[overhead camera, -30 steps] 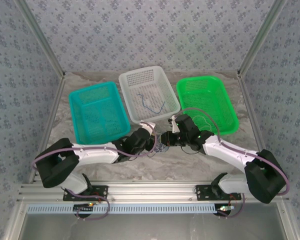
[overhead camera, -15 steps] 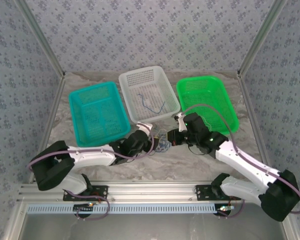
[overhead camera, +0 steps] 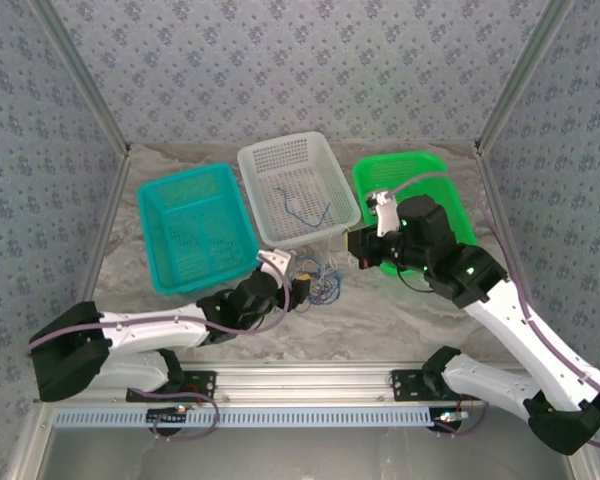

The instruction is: Untangle the cables

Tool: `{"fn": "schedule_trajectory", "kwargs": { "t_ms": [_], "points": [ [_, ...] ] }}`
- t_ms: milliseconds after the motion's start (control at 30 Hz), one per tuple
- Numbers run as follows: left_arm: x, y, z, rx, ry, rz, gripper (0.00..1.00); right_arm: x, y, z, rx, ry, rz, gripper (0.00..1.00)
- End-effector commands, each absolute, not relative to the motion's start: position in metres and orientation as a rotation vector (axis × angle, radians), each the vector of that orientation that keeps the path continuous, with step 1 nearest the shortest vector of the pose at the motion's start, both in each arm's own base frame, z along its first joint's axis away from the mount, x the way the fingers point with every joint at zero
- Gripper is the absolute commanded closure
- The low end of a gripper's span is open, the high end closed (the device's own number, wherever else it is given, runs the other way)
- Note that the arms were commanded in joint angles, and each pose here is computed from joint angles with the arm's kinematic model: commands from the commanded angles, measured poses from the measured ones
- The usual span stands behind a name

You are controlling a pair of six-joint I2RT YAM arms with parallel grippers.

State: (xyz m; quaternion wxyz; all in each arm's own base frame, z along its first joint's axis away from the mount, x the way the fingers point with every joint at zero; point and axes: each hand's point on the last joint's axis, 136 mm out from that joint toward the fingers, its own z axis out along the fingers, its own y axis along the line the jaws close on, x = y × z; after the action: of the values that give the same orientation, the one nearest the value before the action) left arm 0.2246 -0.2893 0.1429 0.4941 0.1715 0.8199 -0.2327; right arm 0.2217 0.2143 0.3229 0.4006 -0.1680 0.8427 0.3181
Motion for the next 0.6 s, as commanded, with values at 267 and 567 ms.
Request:
{"fn": "schedule_trajectory", "kwargs": {
  "t_ms": [267,567],
  "points": [
    [0.226,-0.296,0.186,0.422,1.846,-0.624,0.3,0.21,0.218,0.408,-0.509,1.978,0.875,1.0],
    [0.225,-0.305,0.233,0.566,1.688,-0.575,0.25,0.208,0.219,0.396,-0.527,2.002,0.872,1.0]
  ]
}}
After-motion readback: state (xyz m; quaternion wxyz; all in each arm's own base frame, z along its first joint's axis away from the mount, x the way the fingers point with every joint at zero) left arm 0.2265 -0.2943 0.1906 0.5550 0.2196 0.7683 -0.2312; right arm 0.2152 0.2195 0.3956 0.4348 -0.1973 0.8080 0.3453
